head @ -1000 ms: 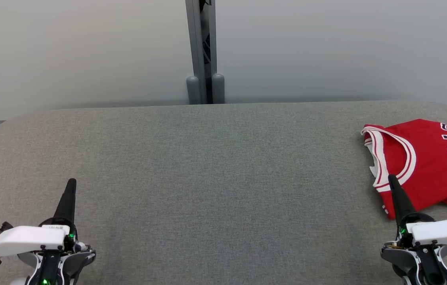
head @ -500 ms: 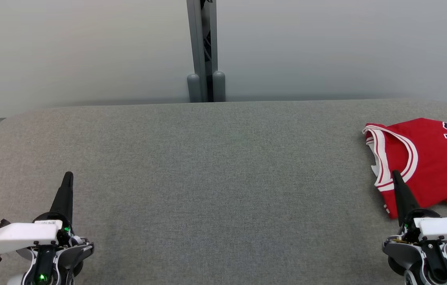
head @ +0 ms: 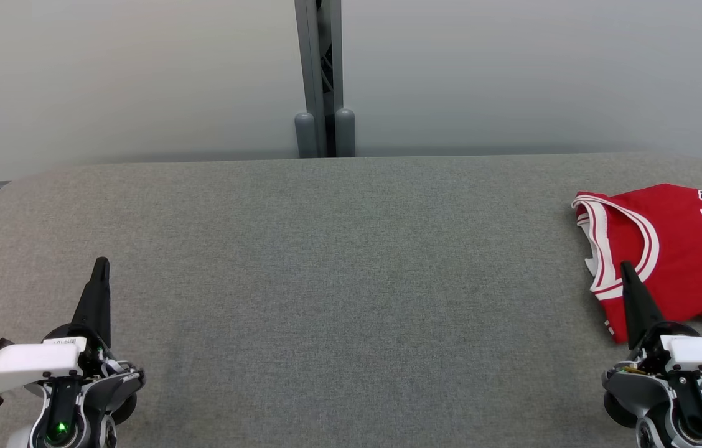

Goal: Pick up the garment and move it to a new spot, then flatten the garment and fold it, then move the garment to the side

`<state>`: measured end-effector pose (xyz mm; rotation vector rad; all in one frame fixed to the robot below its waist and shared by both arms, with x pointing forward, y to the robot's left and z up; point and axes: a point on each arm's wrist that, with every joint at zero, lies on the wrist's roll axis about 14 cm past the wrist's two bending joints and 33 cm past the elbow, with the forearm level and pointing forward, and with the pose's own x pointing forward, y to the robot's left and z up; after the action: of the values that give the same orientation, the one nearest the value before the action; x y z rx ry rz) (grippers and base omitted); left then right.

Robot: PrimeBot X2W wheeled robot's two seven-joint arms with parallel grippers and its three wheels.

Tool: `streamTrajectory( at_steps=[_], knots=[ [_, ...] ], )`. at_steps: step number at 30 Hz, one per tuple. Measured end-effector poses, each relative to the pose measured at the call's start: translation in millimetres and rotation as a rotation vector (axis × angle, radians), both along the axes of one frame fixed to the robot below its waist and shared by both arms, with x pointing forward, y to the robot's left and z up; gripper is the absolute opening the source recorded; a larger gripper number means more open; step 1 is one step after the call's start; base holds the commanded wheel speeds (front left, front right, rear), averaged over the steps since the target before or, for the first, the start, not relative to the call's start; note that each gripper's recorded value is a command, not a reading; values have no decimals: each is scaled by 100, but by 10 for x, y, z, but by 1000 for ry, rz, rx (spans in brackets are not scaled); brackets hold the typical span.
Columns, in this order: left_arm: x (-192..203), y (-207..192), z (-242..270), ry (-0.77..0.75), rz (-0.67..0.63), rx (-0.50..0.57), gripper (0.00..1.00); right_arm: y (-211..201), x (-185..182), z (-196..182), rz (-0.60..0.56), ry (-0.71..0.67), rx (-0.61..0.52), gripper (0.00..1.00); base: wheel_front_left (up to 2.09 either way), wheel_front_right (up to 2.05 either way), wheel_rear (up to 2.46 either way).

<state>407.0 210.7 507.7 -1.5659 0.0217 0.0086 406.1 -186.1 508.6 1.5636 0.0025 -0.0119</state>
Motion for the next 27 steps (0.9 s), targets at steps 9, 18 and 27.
streamTrajectory(
  at_steps=[9, 18, 27],
  knots=[
    [1, 6, -1, -4, 4, -14, 0, -1, 5, -1, 0, 0, 15, 0, 0, 0, 0],
    [1, 6, -1, -4, 4, -15, 0, -1, 5, -1, 0, 0, 15, 0, 0, 0, 0],
    [1, 8, -1, -4, 5, -15, 0, -2, 5, -2, 0, 0, 15, 0, 0, 0, 0]
  ],
)
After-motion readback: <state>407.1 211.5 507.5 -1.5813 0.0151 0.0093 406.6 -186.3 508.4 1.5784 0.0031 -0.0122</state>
